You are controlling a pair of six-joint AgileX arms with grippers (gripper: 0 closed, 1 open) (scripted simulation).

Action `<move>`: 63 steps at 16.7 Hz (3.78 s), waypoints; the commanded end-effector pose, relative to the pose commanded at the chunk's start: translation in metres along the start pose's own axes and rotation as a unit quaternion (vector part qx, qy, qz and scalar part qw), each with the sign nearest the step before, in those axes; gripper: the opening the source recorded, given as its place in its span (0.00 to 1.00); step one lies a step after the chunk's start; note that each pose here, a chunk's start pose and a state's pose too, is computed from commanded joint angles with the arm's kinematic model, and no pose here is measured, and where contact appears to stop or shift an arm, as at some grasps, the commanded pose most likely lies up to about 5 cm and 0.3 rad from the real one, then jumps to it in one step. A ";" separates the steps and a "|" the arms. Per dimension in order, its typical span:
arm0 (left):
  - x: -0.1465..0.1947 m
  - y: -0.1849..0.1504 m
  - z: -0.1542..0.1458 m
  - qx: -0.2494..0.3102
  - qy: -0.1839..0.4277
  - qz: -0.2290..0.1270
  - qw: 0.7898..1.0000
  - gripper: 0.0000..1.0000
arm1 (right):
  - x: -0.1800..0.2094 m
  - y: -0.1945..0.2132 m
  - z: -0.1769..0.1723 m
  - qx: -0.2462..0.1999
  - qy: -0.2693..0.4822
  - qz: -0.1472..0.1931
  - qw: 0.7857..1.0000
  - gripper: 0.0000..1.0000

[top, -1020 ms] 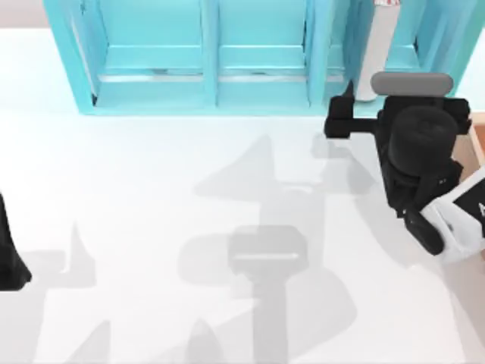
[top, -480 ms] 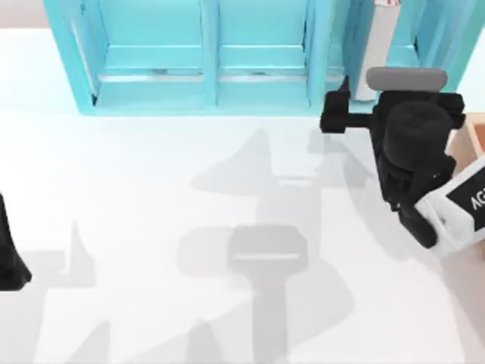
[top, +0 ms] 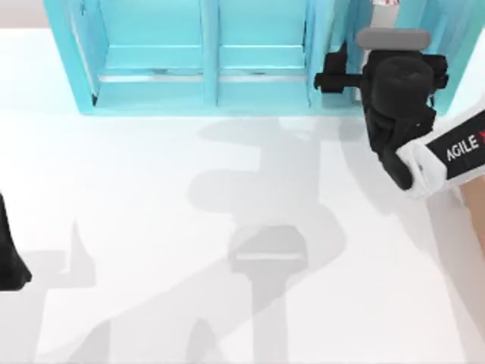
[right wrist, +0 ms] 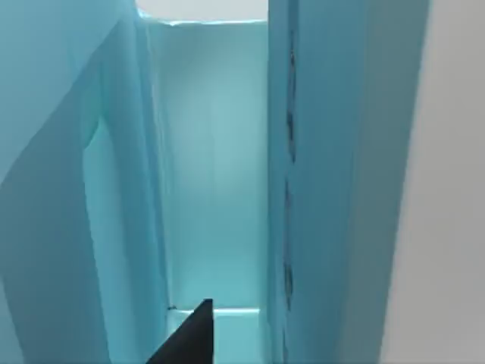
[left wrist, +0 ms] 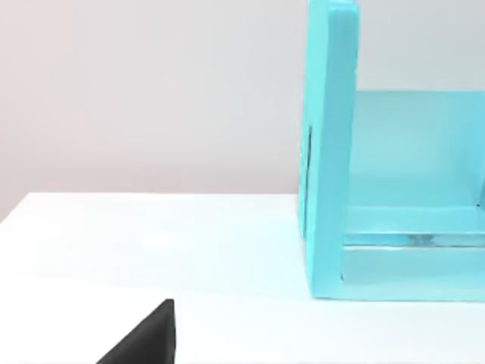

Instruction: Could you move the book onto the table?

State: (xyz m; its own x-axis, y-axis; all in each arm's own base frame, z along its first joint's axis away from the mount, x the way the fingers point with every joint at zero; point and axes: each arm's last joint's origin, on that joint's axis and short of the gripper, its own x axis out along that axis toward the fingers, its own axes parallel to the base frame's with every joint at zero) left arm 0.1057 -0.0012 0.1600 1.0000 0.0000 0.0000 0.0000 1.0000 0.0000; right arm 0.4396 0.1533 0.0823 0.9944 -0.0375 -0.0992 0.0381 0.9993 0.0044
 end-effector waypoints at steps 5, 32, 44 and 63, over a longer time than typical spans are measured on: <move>0.000 0.000 0.000 0.000 0.000 0.000 1.000 1.00 | 0.012 -0.002 0.000 0.000 0.001 0.000 1.000 1.00; 0.000 0.000 0.000 0.000 0.000 0.000 1.000 1.00 | 0.001 0.001 0.015 0.000 0.010 -0.003 1.000 0.00; 0.000 0.000 0.000 0.000 0.000 0.000 1.000 1.00 | -0.173 -0.001 0.172 0.006 -0.003 -0.004 1.000 0.00; 0.000 0.000 0.000 0.000 0.000 0.000 1.000 1.00 | -0.208 0.034 0.122 -0.267 0.018 0.040 0.963 0.00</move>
State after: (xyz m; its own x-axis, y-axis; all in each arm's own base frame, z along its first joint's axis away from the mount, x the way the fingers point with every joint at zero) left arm 0.1057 -0.0012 0.1600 1.0000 0.0000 0.0000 0.0000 1.0000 0.0000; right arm 0.2465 0.1938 0.2248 0.9877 0.0299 -0.1535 -0.1035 0.8611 -0.4977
